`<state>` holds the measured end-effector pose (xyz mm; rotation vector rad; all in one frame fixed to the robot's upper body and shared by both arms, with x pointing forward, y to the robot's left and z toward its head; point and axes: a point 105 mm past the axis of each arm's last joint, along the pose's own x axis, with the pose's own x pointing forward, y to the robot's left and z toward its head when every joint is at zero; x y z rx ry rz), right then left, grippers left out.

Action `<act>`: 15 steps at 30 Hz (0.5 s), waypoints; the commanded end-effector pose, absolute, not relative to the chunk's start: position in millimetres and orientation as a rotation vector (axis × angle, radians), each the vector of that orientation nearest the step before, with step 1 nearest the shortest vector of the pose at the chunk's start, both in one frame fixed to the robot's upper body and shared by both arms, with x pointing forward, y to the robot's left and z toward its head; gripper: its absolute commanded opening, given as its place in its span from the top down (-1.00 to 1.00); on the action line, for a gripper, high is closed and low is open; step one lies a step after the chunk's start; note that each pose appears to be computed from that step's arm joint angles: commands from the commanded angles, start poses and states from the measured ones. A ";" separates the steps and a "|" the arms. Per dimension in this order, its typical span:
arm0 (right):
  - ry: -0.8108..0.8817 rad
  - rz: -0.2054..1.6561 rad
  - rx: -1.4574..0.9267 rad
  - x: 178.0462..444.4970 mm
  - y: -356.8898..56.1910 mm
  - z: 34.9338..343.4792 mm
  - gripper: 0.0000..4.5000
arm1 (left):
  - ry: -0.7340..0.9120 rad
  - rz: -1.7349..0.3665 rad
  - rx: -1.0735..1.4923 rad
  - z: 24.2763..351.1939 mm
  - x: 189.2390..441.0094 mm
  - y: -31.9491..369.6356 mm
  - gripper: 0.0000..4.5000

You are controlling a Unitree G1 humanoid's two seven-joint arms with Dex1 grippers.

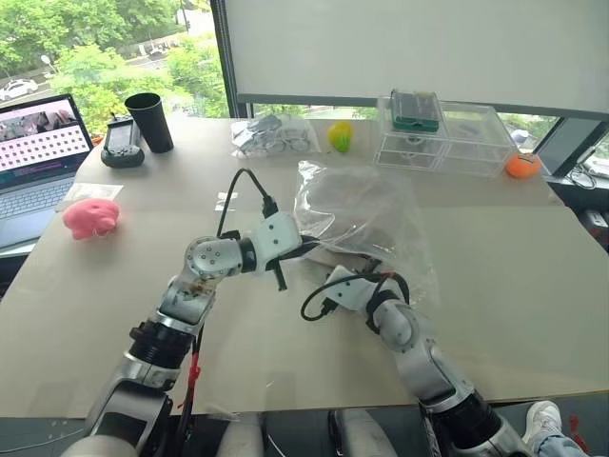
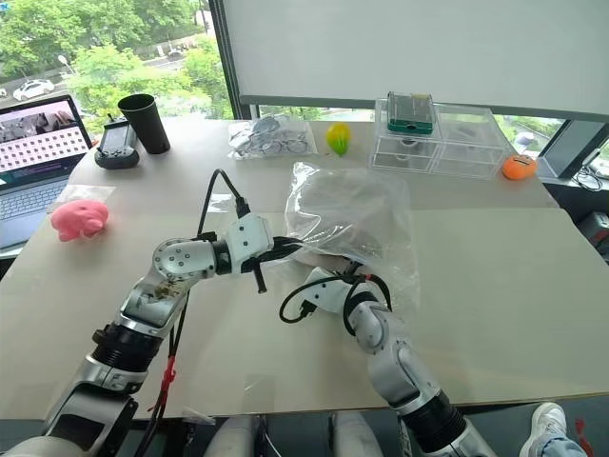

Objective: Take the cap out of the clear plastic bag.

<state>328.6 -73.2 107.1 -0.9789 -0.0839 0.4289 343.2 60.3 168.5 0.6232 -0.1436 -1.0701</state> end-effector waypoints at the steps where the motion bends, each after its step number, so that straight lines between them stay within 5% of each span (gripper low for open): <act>1: -0.092 0.408 -0.984 328.0 -77.6 111.1 -1.00 | -0.184 -1.046 0.628 182.7 347.1 57.0 0.97; 15: -0.099 0.410 -1.000 327.6 -75.6 109.9 -1.00 | -0.192 -1.001 0.572 198.7 356.6 57.9 0.97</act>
